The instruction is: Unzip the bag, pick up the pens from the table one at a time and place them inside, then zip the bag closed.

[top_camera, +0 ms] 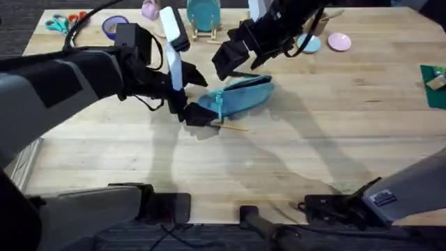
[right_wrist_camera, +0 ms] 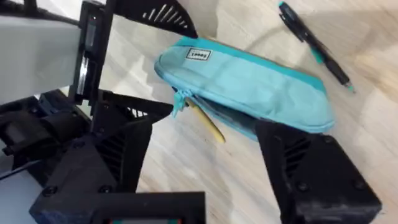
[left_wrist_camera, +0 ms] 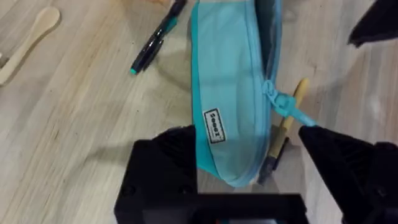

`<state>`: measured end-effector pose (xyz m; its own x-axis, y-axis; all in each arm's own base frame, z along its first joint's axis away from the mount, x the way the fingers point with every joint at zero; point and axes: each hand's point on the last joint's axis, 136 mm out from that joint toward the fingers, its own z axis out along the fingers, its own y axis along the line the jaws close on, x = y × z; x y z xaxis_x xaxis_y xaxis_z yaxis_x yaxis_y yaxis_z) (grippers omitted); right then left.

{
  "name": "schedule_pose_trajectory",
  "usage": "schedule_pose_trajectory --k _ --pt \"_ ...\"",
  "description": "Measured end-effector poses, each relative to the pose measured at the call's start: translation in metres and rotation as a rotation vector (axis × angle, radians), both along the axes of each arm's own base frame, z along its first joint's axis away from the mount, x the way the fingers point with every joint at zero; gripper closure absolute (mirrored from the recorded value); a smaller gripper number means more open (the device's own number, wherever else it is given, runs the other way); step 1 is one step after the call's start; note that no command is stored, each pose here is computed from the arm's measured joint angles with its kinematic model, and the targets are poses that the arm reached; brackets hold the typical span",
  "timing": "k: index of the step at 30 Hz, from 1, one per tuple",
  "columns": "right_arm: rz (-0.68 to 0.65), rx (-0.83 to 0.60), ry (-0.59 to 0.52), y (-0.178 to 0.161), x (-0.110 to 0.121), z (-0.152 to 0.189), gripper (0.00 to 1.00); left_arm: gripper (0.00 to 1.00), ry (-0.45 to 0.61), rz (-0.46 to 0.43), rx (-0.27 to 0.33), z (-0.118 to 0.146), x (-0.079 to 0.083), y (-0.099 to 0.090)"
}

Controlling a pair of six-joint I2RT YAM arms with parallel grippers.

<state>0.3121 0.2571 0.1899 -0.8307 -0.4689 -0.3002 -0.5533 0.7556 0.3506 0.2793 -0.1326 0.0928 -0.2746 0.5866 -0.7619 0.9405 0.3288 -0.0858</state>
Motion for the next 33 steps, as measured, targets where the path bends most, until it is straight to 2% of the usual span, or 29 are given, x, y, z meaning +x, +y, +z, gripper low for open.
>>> schedule_pose_trajectory --k 6,9,15,18,24,28,33 --pt "0.03 -0.001 -0.017 0.0 0.0 0.001 0.005 0.007 0.026 0.003 0.002 0.001 -0.003 0.0" --pt "0.068 -0.023 -0.029 -0.004 -0.002 0.003 0.005 0.006 0.043 0.015 0.017 0.009 -0.006 0.002" --pt "0.122 -0.088 -0.16 -0.013 0.014 0.02 0.005 0.007 -0.001 0.048 0.052 0.064 -0.013 0.008" --pt "0.152 -0.11 -0.227 -0.015 0.022 0.03 0.005 0.007 -0.032 0.052 0.054 0.094 -0.024 0.009" --pt "0.249 -0.153 -0.29 -0.019 0.026 0.031 0.005 0.008 -0.048 0.071 0.063 0.134 -0.054 0.012" --pt "0.359 -0.18 -0.343 -0.021 0.027 0.031 0.004 0.007 -0.044 0.167 0.071 0.15 -0.063 0.018" --pt "0.622 -0.251 -0.465 -0.025 0.03 0.03 0.005 0.008 0.002 0.321 0.09 0.155 -0.067 0.03"
